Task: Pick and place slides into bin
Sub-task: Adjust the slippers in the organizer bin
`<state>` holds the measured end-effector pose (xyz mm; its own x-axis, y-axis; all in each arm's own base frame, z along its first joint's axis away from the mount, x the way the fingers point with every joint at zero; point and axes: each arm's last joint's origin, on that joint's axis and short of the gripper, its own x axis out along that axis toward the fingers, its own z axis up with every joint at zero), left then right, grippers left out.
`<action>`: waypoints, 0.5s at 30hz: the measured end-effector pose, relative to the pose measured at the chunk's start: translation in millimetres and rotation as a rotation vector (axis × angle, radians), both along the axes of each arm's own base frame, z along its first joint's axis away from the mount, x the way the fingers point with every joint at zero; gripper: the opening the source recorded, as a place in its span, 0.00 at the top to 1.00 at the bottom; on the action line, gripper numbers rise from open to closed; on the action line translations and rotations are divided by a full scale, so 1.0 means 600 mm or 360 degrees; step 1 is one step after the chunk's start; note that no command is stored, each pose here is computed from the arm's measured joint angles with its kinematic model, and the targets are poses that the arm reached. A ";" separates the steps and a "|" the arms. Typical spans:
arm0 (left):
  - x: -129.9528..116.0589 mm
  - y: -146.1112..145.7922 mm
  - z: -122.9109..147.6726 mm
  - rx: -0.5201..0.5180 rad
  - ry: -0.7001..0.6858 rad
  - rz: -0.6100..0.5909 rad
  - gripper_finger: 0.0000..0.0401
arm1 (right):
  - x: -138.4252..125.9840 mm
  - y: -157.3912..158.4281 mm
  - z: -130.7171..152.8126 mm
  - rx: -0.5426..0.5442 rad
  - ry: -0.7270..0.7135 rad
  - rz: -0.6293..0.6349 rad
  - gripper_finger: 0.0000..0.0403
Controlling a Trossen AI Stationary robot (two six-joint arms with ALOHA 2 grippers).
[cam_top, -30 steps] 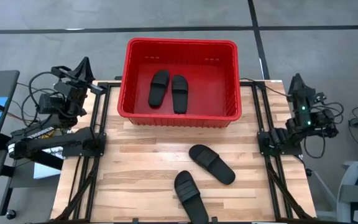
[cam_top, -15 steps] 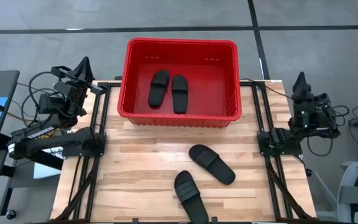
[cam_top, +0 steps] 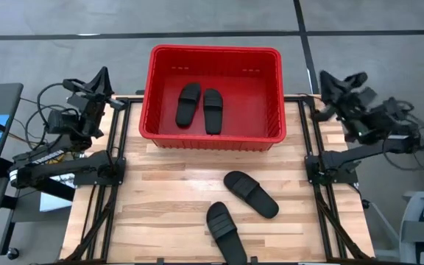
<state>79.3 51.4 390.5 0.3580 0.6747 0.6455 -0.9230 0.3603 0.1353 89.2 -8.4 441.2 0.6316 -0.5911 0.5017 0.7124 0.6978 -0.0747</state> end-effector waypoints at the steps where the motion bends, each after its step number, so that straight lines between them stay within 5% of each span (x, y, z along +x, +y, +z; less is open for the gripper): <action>1: 0.001 0.001 -0.001 -0.0009 0.0013 0.0001 1.00 | 0.013 0.000 0.017 0.0018 0.0094 -0.0048 1.00; 9: 0.005 0.002 -0.006 -0.0076 0.0004 -0.0069 1.00 | 0.082 -0.024 0.137 0.0128 0.0582 -0.0266 1.00; 15: 0.007 0.003 -0.008 -0.0109 -0.0011 -0.0108 1.00 | 0.142 -0.078 0.176 0.0264 0.0929 -0.0022 1.00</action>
<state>83.6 53.4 385.7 0.3999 0.6919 0.6011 -0.8970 0.4301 0.1018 174.2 -55.4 546.6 0.7665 -0.6417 -0.0248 0.5955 0.7247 -0.3467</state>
